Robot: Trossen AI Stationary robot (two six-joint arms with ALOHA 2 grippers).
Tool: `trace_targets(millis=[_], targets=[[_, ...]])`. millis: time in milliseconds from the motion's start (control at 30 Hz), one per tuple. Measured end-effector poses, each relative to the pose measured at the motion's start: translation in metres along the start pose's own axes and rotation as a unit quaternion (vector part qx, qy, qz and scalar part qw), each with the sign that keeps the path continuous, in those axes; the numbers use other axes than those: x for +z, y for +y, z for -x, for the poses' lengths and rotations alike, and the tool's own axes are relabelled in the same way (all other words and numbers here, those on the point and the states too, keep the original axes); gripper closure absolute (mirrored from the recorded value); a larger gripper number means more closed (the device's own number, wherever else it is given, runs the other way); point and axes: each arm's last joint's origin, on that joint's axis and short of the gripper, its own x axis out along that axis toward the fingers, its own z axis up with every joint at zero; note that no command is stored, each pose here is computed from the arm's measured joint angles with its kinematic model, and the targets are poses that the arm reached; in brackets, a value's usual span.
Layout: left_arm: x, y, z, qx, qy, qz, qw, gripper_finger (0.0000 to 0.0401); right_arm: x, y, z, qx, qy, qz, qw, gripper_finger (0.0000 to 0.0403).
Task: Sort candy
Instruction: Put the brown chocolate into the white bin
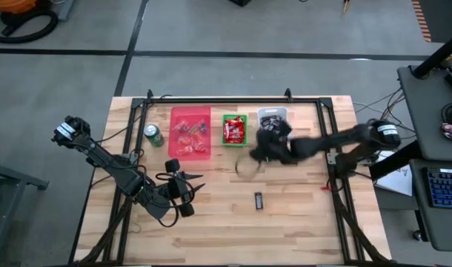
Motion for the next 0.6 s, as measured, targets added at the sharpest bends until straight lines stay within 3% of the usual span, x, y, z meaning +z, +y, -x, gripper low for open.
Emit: trace_targets(millis=[100,300,467,600], targets=[[0.000,0.000,-0.001,0.001,-0.001,0.002,1.000,0.0285,0.006,-0.032,-0.032,-0.024,0.049,-0.065,0.996,0.0387],[0.000,0.000,-0.001,0.001,-0.001,0.004,1.000,0.0285,0.010,-0.070,-0.067,0.031,0.112,-0.148,0.982,0.0327],[0.001,0.000,-0.001,0.001,-0.001,0.007,1.000,0.0285,0.011,-0.078,-0.071,0.029,0.118,-0.164,0.979,0.0268],[0.000,0.001,-0.001,0.002,-0.001,0.011,1.000,0.0285,0.022,-0.068,-0.061,0.110,0.115,-0.169,0.973,0.0235]])
